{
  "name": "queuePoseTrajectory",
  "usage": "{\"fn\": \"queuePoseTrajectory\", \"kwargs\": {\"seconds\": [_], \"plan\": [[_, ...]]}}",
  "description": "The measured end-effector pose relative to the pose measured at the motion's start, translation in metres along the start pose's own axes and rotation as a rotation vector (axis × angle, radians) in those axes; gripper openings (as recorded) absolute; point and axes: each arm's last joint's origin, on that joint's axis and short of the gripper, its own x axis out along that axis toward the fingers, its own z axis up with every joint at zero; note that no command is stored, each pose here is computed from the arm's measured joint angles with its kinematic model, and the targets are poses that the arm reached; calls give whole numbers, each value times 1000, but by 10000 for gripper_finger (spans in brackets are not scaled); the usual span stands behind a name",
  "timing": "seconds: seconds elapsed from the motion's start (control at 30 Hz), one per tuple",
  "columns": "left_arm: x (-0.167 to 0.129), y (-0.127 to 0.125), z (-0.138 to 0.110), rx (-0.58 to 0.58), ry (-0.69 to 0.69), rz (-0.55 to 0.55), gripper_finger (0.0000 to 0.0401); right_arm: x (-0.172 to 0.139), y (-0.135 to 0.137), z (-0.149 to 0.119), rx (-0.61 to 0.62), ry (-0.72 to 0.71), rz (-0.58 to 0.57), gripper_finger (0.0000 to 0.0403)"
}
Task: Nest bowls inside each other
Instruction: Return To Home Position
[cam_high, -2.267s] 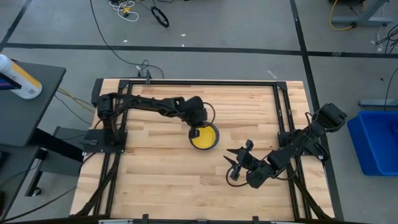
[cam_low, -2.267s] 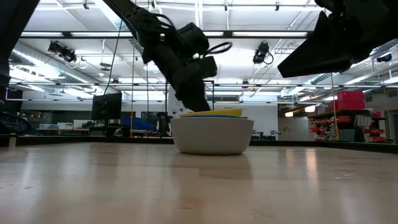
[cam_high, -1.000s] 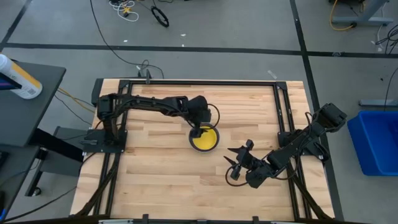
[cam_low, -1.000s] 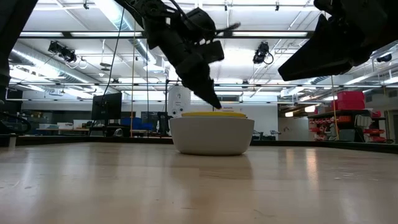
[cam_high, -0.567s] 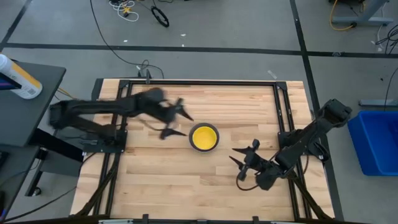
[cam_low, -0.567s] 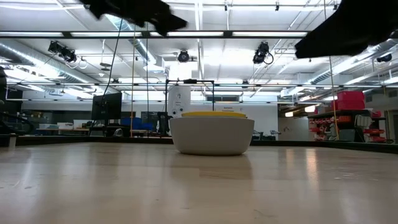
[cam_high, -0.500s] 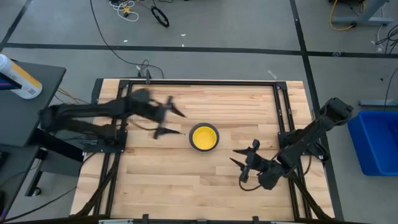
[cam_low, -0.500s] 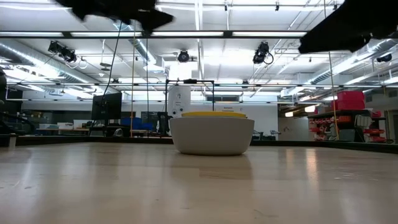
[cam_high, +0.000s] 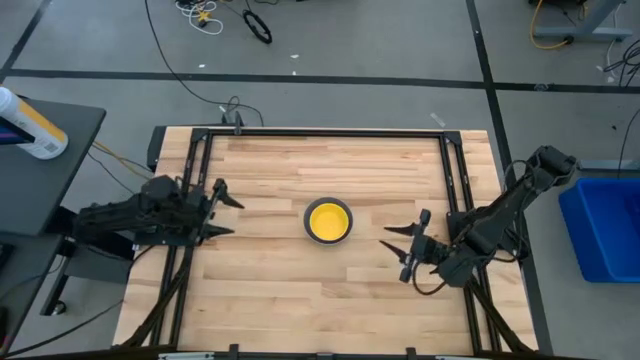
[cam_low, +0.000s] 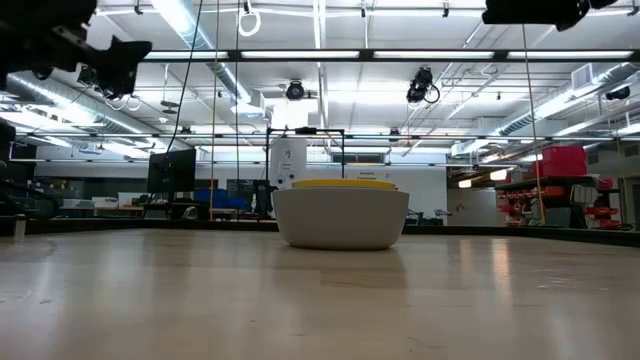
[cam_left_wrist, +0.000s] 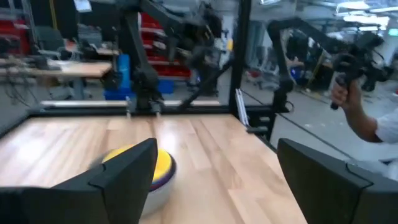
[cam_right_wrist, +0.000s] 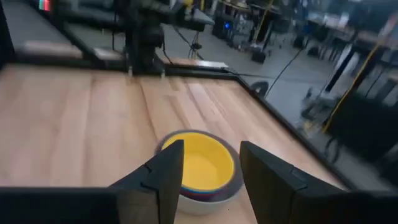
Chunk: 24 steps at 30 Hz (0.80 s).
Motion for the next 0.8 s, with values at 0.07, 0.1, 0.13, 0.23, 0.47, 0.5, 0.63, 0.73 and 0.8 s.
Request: {"fn": "queuePoseTrajectory", "kwargs": {"seconds": [0.07, 0.1, 0.13, 0.23, 0.47, 0.5, 0.63, 0.73, 0.8], "plan": [[1, 0, -5, -20, 43, -18, 340, -5, -3, 4, 164, 4, 57, 167], [1, -1, -8, -32, 75, -31, 340, -7, -5, 5, 175, 12, 90, 167], [2, -1, -8, -26, 80, -34, 339, -10, -8, 7, 196, 21, 127, 167], [5, 1, -15, -29, 119, 4, 337, -20, -21, 12, 253, 27, 176, 164], [3, -2, -16, -15, 94, -12, 336, -52, -44, 9, 285, -83, 294, 165], [3, -2, -15, -12, 89, -13, 336, -54, -47, 3, 293, -112, 314, 166], [3, -2, -15, -14, 86, 2, 338, -58, -56, -34, 311, -262, 447, 167], [4, -2, -15, -18, 82, 21, 338, -57, -66, -69, 321, -429, 578, 164], [4, -2, -15, -26, 81, 25, 337, -58, -71, -83, 295, -494, 639, 162]]}}
